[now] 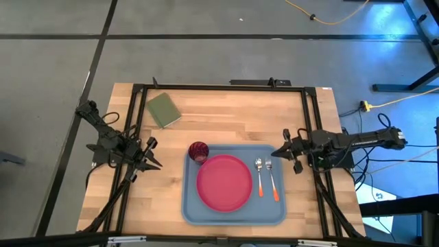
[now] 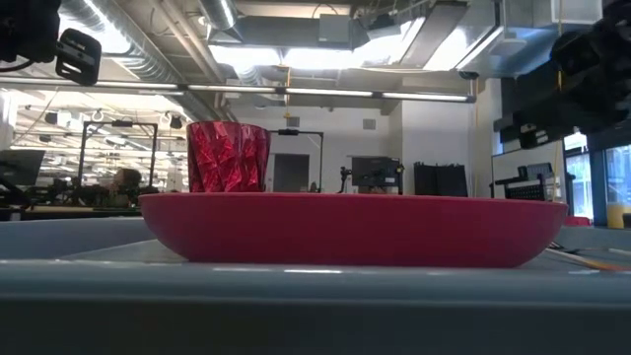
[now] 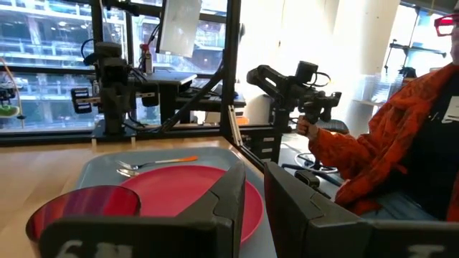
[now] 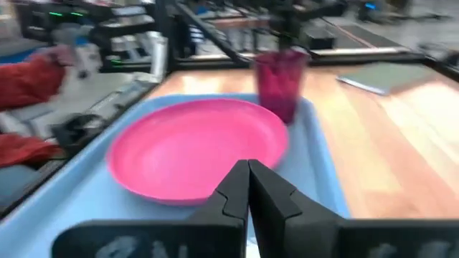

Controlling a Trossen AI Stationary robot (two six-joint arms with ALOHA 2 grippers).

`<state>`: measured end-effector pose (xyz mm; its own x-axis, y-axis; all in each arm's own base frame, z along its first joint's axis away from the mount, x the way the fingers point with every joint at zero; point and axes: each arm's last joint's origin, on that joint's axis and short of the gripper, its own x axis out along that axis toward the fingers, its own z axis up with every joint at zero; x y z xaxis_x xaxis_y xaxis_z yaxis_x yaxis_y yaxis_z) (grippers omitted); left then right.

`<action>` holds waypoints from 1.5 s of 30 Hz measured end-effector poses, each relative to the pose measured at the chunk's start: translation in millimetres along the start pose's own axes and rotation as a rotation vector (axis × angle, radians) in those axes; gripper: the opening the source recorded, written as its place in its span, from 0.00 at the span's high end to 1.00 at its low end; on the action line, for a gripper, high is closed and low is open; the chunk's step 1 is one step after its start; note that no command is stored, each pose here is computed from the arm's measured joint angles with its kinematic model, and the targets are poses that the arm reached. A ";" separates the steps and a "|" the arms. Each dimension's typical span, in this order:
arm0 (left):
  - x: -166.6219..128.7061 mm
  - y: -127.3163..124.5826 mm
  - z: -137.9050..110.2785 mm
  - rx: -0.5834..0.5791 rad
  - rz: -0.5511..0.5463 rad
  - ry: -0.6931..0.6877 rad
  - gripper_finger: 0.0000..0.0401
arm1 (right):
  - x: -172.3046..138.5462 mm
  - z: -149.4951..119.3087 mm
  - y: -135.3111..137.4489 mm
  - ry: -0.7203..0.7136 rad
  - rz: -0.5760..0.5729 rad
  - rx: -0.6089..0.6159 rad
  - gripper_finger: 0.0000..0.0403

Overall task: Pick and place plate/cup/fork/spoon on tray
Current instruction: Return to Home Position

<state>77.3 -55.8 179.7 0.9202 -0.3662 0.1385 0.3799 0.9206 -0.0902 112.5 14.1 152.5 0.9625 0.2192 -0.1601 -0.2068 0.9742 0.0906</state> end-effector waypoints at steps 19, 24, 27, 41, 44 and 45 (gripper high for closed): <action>-8.1 2.5 40.4 0.114 0.044 0.044 0.88 | -2.6 -5.5 -7.4 0.049 -0.151 -0.010 0.96; -4.9 1.0 36.2 0.056 0.023 -0.043 0.88 | -2.6 -5.2 -7.4 0.046 -0.151 -0.013 0.96; -3.1 -1.1 28.6 0.048 -0.034 -0.073 0.88 | -2.6 -5.2 -7.4 0.046 -0.151 -0.011 0.96; 1.1 2.3 0.0 0.207 -0.020 -0.003 0.88 | -2.6 -5.1 -7.4 0.046 -0.152 -0.014 0.97; 1.8 5.2 -2.6 0.213 -0.009 0.024 0.88 | -2.6 -5.1 -7.4 0.046 -0.152 -0.014 0.97; 2.0 6.6 -3.4 0.213 0.005 0.033 0.88 | -2.6 -5.1 -7.4 0.046 -0.152 -0.014 0.97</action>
<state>81.9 -51.0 176.1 0.9257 -0.3629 0.1062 0.3503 0.9288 0.1207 110.6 6.5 147.2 0.9739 0.0708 -0.2159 -0.0618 0.9969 0.0479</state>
